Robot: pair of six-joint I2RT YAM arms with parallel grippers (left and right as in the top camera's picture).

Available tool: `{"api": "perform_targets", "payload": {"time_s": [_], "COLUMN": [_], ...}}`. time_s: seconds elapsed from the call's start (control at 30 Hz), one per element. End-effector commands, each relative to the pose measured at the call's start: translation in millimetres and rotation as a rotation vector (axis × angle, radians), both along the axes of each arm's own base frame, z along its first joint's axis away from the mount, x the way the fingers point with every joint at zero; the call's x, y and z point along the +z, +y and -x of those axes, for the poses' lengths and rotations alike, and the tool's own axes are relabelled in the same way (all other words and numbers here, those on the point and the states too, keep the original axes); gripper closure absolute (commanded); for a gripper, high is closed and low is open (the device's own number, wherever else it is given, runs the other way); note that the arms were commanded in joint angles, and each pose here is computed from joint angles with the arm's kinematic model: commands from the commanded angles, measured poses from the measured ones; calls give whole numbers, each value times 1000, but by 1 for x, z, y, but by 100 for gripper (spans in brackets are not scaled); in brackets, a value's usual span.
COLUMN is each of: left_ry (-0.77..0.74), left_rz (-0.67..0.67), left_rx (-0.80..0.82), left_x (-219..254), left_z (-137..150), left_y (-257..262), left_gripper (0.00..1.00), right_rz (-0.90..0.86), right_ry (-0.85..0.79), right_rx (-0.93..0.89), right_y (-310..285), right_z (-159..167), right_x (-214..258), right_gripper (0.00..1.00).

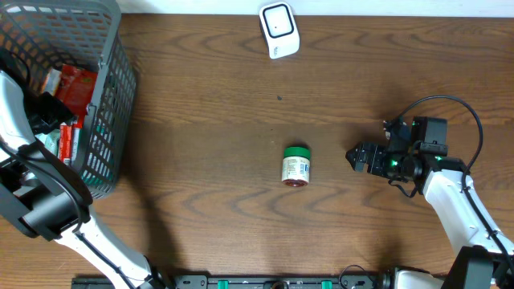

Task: Scan the item barcode
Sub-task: 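Reach the left gripper into the basket and grasp the red tube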

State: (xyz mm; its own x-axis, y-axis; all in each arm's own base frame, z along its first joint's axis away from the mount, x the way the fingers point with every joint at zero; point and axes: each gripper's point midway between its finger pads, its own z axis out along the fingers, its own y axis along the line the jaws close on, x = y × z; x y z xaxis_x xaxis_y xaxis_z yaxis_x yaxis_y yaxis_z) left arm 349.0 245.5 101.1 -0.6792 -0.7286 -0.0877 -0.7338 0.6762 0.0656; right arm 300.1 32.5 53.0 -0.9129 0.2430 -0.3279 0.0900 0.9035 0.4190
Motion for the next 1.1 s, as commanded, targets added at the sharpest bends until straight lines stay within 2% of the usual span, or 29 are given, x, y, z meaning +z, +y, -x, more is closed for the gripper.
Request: {"api": "perform_targets", "payload": {"time_s": [0.0, 0.63, 0.73, 0.9, 1.0, 1.07], "left_ry": [25, 21, 18, 11, -7, -35], "left_rz": [0, -5, -6, -10, -21, -31], "left_rx": [-17, -50, -50, -50, -49, -46], "left_x": [-10, -78, -80, -79, -67, -54], "left_z": [3, 8, 8, 6, 2, -2], "left_y": [0, -5, -5, -4, -1, 0], "left_gripper": [29, 29, 46, 68, 91, 92], "right_rz": [10, 10, 10, 10, 10, 10], "right_ry": [-34, -34, -36, -37, -37, -37], "right_rx": [-2, -2, -2, -2, -2, -2], "right_y": [-4, -4, -4, -4, -4, -4], "right_z": [-6, -6, -7, -7, -7, -7], "right_x": [8, 8, 8, 8, 8, 8], "right_gripper": [1, 1, 1, 1, 1, 1]}}
